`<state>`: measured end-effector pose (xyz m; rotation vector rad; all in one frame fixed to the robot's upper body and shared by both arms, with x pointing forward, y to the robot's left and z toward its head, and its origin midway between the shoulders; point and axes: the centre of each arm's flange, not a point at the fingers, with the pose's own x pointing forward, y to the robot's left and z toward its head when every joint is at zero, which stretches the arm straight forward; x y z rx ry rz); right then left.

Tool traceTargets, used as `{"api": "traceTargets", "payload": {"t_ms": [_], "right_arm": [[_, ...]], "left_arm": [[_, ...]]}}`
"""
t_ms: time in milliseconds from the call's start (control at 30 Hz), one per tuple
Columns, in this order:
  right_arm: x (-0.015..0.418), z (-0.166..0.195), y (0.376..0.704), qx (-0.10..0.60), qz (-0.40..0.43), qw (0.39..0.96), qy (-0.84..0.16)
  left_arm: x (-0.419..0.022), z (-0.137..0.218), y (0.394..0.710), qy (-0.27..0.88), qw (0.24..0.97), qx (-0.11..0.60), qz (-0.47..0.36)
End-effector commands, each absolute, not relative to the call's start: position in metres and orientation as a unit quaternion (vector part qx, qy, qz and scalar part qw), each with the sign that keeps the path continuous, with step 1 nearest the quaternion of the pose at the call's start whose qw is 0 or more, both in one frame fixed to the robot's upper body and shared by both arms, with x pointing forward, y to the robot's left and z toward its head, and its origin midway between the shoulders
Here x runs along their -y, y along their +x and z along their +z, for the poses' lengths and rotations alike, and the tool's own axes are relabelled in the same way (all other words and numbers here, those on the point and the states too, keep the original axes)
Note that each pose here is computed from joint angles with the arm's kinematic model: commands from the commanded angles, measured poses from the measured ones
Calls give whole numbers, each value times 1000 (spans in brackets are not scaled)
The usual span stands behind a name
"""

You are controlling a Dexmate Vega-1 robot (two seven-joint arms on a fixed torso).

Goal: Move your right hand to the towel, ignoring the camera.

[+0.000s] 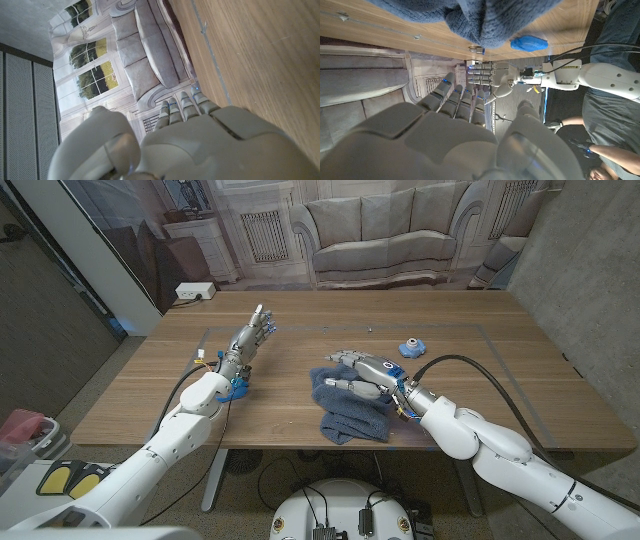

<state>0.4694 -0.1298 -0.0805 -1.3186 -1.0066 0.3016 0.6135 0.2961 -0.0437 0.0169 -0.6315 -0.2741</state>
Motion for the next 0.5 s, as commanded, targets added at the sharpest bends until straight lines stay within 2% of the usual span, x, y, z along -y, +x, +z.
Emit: {"api": "traceTargets", "payload": {"t_ms": [33,500], "right_arm": [[127,-84,470,443,129,662,-591],[130,-86,472,435,134,669,-587]], "left_arm": [[-295,-44,615,11,942,309,-135],[-290,-41,616,11,942,309,-134]]}}
